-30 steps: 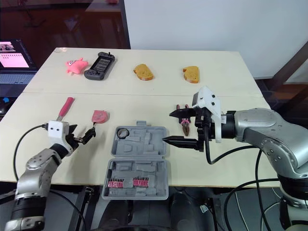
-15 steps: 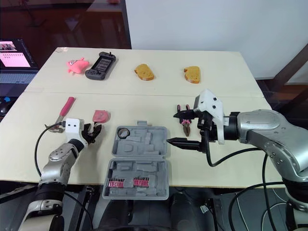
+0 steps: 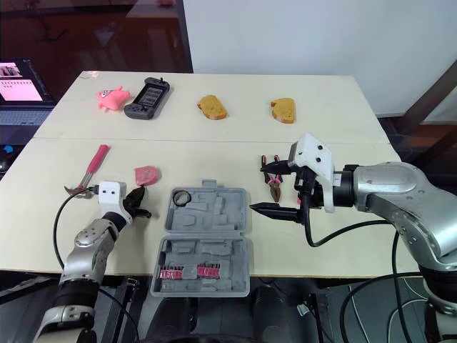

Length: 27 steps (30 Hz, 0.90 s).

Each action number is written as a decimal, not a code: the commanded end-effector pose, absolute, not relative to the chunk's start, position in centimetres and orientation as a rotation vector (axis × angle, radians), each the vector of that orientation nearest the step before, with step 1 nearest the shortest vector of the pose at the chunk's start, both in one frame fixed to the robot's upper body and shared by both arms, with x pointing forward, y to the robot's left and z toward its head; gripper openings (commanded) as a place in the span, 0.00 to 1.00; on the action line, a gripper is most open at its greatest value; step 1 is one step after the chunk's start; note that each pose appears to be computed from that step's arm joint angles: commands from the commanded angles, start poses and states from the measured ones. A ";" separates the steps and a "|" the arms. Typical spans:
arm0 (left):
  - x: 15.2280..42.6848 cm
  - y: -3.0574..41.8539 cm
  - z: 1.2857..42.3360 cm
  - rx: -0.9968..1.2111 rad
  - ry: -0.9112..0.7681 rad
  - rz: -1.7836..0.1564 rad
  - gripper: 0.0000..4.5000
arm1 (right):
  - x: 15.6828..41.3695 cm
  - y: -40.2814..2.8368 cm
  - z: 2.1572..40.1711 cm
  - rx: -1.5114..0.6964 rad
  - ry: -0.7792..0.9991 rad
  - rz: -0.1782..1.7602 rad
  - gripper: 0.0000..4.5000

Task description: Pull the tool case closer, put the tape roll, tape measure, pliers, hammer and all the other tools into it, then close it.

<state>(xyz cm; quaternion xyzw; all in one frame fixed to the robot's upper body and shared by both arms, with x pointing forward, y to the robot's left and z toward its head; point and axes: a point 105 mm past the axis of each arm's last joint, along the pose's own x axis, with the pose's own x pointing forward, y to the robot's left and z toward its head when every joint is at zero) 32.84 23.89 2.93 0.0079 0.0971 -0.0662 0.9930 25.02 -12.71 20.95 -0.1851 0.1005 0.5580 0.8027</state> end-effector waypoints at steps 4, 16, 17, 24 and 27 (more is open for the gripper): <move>28.4 23.7 2.2 0.023 0.239 -0.180 0.01 | 24.6 -12.1 21.1 -0.416 0.187 1.241 1.00; 19.1 25.4 0.0 0.017 0.370 -0.193 0.01 | 24.7 -11.2 21.0 -0.406 0.179 1.313 1.00; 18.9 25.4 -0.1 0.015 0.372 -0.195 0.01 | 24.7 -11.2 21.1 -0.405 0.178 1.315 1.00; 18.3 25.4 0.3 -0.040 0.353 -0.225 0.01 | 24.7 -11.1 21.0 -0.401 0.176 1.322 1.00; 17.9 25.8 1.3 -0.047 0.326 -0.252 0.29 | 24.7 -11.1 21.0 -0.399 0.176 1.320 1.00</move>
